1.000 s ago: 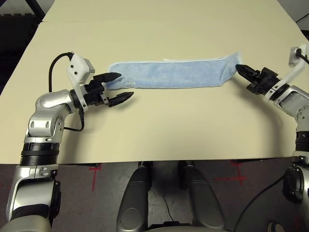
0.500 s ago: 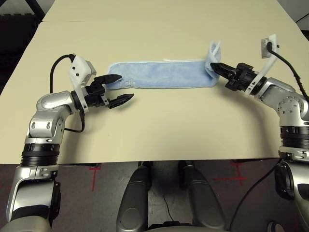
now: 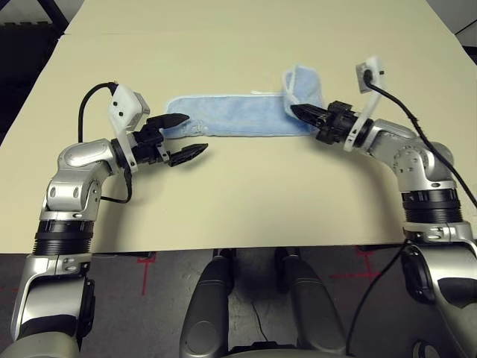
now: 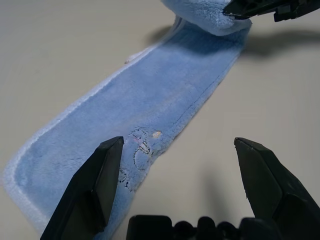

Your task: Fold the towel and set it aside.

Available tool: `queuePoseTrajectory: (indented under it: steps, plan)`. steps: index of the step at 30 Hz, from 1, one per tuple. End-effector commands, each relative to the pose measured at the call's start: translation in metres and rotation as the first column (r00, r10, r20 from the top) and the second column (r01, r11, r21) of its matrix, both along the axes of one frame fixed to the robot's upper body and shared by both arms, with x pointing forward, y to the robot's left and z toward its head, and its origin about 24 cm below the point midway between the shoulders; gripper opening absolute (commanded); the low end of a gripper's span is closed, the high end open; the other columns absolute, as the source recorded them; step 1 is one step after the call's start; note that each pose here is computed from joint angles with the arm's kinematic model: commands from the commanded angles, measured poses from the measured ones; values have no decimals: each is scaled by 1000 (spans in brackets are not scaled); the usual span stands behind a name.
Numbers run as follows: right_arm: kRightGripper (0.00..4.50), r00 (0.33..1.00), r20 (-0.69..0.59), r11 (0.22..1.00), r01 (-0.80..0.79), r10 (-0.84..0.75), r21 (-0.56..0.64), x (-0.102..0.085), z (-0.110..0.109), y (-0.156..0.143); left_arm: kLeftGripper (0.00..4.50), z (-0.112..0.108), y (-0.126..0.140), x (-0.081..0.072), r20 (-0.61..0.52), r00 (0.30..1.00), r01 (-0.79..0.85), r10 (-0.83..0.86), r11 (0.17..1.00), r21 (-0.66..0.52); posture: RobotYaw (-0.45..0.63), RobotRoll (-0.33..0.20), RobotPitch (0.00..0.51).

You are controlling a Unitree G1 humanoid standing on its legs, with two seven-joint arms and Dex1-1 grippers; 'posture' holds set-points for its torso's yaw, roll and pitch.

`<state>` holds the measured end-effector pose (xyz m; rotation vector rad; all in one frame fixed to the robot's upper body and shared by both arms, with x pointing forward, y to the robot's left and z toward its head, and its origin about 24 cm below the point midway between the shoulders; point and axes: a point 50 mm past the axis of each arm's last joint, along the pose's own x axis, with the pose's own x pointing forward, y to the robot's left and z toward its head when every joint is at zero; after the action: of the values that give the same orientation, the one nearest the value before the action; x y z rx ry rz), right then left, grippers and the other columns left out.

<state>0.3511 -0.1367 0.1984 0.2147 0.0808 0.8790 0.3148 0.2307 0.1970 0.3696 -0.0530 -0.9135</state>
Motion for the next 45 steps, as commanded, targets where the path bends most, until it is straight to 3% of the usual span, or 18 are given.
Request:
queuePoseTrajectory:
  steps: [1,6,10,13,18,24,28,33,39,45]
  plan:
    - [28,999,-34,997,17,-19,-75,3,-12,2,4500,-4,-1,-4,-14,1000,14,-14,1000,23,35,0,249]
    - [28,999,-28,986,11,-16,-164,3,-21,1,4500,-4,-1,-5,-15,1000,14,-14,1000,24,33,0,249]
    - [28,999,-38,986,3,-9,-169,1,-22,5,4500,-5,-1,-4,-19,1000,15,-15,1000,23,28,0,250]
    - [798,1000,-31,986,-6,1,-164,0,-21,9,4500,-6,-2,-3,-21,1000,18,-18,1000,23,26,0,249]
    - [2655,998,12,978,-50,54,-202,-3,-15,12,4500,-6,-2,-3,-24,1000,19,-19,999,26,24,0,248]
    - [4459,989,77,980,-116,129,-159,-8,4,17,4500,-6,-2,-2,-24,1000,18,-17,999,29,24,0,248]
    - [4459,972,175,982,-131,154,-135,-5,19,11,4500,-6,-2,-2,-23,1000,17,-16,999,28,22,0,246]
    - [4459,923,328,971,-147,203,-186,0,28,-20,4500,-6,-1,-2,-22,1000,13,-13,999,29,22,0,246]
    - [4459,827,463,926,-169,319,-338,3,19,-53,4500,-7,0,-3,-26,1000,6,-5,1000,27,27,0,251]
    - [4459,805,471,906,-184,361,-380,3,6,-74,4500,-10,6,-3,-40,996,-74,74,997,-1,42,0,256]
